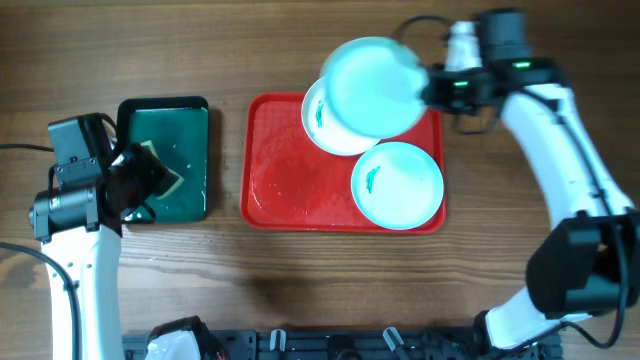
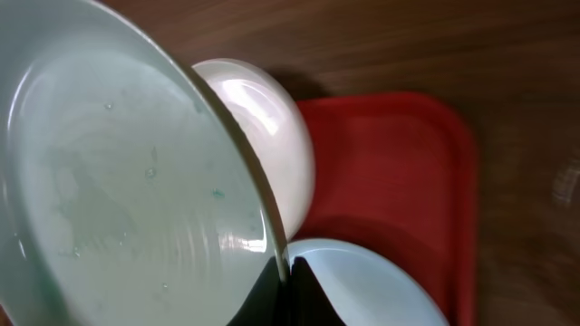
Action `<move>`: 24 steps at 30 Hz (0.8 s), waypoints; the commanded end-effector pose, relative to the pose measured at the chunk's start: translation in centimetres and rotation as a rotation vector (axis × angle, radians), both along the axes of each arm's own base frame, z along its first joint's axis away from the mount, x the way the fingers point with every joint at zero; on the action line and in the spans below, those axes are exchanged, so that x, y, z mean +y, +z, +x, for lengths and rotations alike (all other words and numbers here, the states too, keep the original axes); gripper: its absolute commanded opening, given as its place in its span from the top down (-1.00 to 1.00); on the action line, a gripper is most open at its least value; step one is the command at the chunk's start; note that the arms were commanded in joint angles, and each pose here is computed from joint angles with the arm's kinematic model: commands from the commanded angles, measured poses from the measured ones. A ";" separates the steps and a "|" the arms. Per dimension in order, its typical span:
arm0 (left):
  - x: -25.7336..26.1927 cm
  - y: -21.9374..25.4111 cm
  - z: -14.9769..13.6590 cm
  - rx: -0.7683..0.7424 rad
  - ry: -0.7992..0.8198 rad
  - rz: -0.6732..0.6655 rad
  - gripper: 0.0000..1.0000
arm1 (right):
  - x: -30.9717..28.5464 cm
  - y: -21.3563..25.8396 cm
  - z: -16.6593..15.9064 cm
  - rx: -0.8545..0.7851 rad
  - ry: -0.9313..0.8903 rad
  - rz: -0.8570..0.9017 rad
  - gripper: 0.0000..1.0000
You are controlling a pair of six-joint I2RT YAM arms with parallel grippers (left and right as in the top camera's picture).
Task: Clean dirty plates on tray and stack at the side
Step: 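Lift the light-blue plate with the right gripper and place it right of the tray, then grasp the rim of the white plate with the right gripper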
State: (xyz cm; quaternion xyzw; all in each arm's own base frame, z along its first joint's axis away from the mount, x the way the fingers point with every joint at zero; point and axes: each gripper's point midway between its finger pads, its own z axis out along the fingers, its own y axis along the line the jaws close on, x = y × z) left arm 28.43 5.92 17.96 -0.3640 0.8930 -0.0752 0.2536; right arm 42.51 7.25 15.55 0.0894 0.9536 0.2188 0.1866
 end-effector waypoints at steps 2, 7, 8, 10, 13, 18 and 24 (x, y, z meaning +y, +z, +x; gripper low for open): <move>0.0 -0.1 0.0 -0.001 0.003 -0.009 0.92 | -12.8 -2.2 -1.7 0.109 -0.329 -0.142 0.91; 0.0 0.0 0.0 -0.004 0.003 -0.008 0.92 | -21.2 -6.2 -4.4 0.162 -0.587 -0.211 0.91; 0.0 0.0 0.1 -0.005 0.003 -0.008 0.92 | -21.5 -6.8 -4.4 0.152 -0.596 -0.208 0.91; 0.0 0.0 0.2 -0.008 0.002 -0.007 0.92 | -21.7 -7.8 -4.4 0.135 -0.600 -0.215 0.91; 0.1 -0.3 0.4 0.000 0.002 -0.009 0.92 | -21.8 -8.9 -4.2 0.116 -0.603 -0.216 0.91; 0.1 -1.6 0.6 0.045 0.002 -0.021 0.92 | -21.0 -9.7 -3.7 0.114 -0.574 -0.183 0.14; -0.3 -1.6 1.2 0.031 -0.013 -0.044 0.92 | -12.7 -7.0 -0.6 -0.023 -0.228 -0.018 -0.07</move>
